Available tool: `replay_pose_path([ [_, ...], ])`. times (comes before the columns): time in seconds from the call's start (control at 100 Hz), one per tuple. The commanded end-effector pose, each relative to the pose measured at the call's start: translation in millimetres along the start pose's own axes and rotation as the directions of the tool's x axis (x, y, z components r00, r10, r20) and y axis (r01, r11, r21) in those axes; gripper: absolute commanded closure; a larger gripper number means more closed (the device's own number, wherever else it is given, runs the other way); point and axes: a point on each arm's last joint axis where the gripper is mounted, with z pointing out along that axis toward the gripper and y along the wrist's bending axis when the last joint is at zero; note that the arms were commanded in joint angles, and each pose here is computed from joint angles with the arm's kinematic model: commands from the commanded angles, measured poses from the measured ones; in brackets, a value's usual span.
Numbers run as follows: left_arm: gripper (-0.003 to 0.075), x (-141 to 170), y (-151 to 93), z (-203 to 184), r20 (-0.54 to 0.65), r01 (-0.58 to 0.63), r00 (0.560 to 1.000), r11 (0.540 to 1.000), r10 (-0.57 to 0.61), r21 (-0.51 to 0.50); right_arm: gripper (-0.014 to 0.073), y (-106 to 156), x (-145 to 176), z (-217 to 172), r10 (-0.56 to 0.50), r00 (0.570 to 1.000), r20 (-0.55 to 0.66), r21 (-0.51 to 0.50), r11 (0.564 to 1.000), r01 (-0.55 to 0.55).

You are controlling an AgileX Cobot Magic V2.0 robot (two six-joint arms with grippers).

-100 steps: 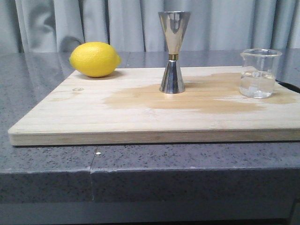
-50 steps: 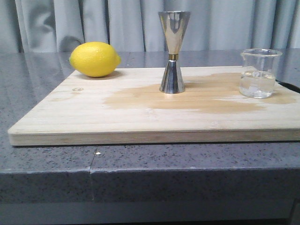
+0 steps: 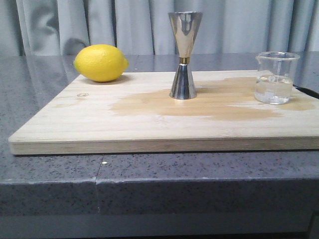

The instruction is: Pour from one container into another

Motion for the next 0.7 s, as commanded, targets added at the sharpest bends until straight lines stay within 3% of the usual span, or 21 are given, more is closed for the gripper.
replay_pose_path([
  [0.0, 0.0155, -23, -12, 3, -0.001, -0.029, 1.000, 0.987, 0.029, 0.160, -0.0071, -1, -16, -1, -0.007, 0.996, 0.089, 0.007, 1.000, 0.006],
  [0.15, 0.0155, -40, -27, 25, 0.052, -0.102, 0.995, 0.913, 0.088, 0.395, -0.0071, -1, -16, -1, -0.007, 0.996, 0.089, 0.007, 1.000, 0.006],
  [0.31, 0.0155, -58, -39, 47, 0.213, -0.239, 0.967, 0.785, 0.140, 0.571, -0.0071, -1, -16, -1, -0.007, 0.996, 0.089, 0.007, 1.000, 0.006],
  [0.49, 0.0155, -72, -48, 73, 0.362, -0.346, 0.924, 0.663, 0.121, 0.664, -0.0071, -1, -16, -1, -0.007, 0.996, 0.089, 0.007, 1.000, 0.006],
  [0.69, 0.0155, -75, -70, 113, 0.430, -0.413, 0.896, 0.554, 0.107, 0.723, -0.0071, -1, -16, -1, -0.007, 0.996, 0.089, 0.007, 1.000, 0.006],
])
